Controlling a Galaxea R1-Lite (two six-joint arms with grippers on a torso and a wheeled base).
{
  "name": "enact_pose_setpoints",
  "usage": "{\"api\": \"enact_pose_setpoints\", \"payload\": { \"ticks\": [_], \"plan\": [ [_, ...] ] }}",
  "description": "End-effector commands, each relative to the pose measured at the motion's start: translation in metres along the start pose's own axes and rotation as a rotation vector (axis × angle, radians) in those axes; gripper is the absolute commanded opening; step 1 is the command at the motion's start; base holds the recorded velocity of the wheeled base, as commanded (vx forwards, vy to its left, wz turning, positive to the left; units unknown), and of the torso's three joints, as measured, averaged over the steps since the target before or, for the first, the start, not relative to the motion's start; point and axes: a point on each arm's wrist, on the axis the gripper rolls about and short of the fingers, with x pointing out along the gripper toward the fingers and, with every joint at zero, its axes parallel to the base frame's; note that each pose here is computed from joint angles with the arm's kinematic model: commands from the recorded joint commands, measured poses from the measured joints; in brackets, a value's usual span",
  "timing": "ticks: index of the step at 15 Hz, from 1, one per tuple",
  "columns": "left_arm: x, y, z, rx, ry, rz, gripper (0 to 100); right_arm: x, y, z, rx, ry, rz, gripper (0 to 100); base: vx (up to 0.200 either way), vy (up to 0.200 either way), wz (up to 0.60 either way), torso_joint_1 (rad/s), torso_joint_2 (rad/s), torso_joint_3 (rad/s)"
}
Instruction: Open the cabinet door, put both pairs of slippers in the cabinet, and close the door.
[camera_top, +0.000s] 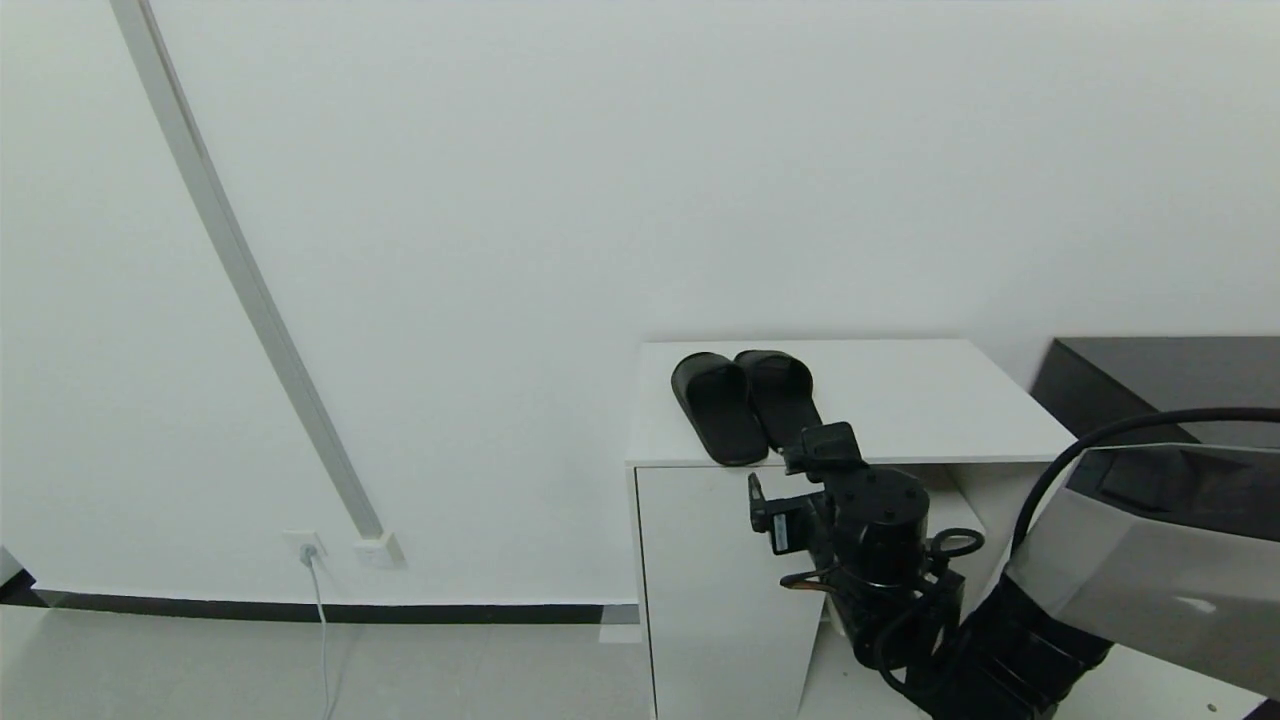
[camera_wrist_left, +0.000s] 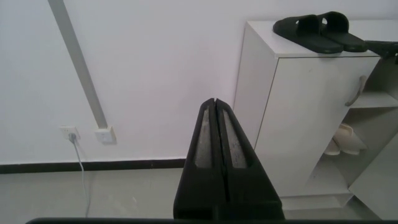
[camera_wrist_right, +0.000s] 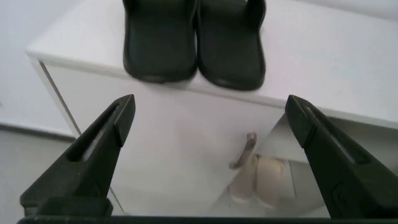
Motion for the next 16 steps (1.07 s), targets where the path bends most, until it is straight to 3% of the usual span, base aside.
{"api": "enact_pose_setpoints", "payload": {
  "ticks": [1,5,7,10,16],
  "plan": [
    [0.0,0.0,0.0,0.0,0.001,-0.001,0,0.01,-0.004,0.032,0.056,-0.014,-0.021,100,0.0,0.0,0.0,0.0,0.0,0.0],
    [0.0,0.0,0.0,-0.001,0.001,-0.001,0,0.013,-0.005,0.081,0.126,0.083,-0.001,100,0.0,0.0,0.0,0.0,0.0,0.0],
    [0.0,0.0,0.0,-0.003,0.001,-0.001,0,0.014,-0.005,0.091,0.164,0.141,0.039,100,0.0,0.0,0.0,0.0,0.0,0.0],
    [0.0,0.0,0.0,-0.001,0.001,-0.002,0,0.016,-0.006,0.088,0.231,0.203,0.131,100,0.0,0.0,0.0,0.0,0.0,0.0],
    [0.0,0.0,0.0,-0.001,0.003,-0.004,0,0.026,-0.003,0.058,0.187,0.207,0.117,100,0.2,0.0,0.0,0.003,0.0,0.004]
  ]
}}
